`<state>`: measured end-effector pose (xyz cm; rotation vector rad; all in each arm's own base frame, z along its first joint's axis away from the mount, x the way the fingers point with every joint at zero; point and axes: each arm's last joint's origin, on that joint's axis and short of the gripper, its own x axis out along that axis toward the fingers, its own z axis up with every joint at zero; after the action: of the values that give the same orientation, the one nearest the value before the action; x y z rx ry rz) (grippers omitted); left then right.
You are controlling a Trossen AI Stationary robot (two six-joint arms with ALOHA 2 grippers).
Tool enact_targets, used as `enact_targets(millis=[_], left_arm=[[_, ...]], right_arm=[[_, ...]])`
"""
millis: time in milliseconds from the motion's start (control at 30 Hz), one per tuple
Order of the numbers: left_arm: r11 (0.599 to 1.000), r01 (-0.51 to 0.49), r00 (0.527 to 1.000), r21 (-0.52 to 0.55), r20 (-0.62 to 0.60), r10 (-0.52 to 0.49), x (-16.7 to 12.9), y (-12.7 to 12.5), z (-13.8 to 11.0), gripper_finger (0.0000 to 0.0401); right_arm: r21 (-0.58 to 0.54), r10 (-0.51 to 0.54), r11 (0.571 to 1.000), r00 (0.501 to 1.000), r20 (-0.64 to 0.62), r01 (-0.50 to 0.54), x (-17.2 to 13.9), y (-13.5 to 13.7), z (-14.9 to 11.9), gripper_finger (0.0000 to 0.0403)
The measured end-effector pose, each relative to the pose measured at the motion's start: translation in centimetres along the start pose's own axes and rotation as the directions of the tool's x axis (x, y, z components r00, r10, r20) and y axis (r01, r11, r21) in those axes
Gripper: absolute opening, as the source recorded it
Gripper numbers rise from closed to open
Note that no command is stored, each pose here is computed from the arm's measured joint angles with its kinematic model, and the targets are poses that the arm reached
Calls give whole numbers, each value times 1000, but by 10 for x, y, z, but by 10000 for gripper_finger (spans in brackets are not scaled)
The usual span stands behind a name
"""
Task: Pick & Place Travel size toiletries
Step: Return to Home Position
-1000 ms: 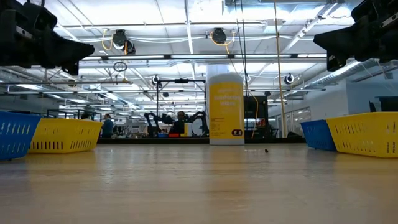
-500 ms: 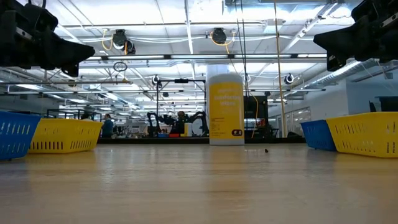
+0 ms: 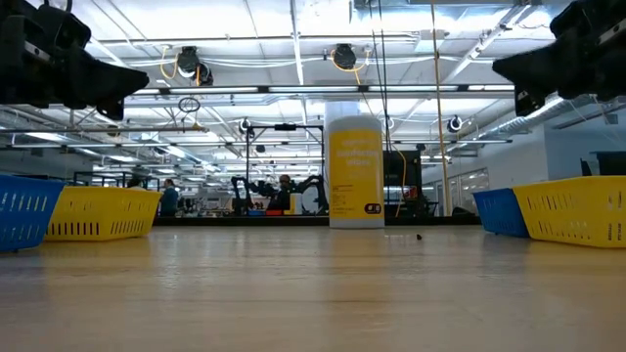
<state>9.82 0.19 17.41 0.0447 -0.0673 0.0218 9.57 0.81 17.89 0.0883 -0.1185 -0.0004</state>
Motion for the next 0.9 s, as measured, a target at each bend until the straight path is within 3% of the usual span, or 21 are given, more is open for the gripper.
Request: enact_targets(millis=[200, 300, 900], left_arm=[[1000, 0, 1000, 0, 1, 0, 0, 0, 0, 24], [1000, 0, 1000, 0, 1, 0, 0, 0, 0, 24], [1000, 0, 1000, 2, 1, 0, 0, 0, 0, 24]], right_arm=[[39, -17, 999, 997, -78, 20, 0, -4, -8, 4], [24, 23, 999, 994, -106, -20, 0, -6, -10, 4], [-20, 35, 999, 998, -46, -36, 1, -7, -4, 4]])
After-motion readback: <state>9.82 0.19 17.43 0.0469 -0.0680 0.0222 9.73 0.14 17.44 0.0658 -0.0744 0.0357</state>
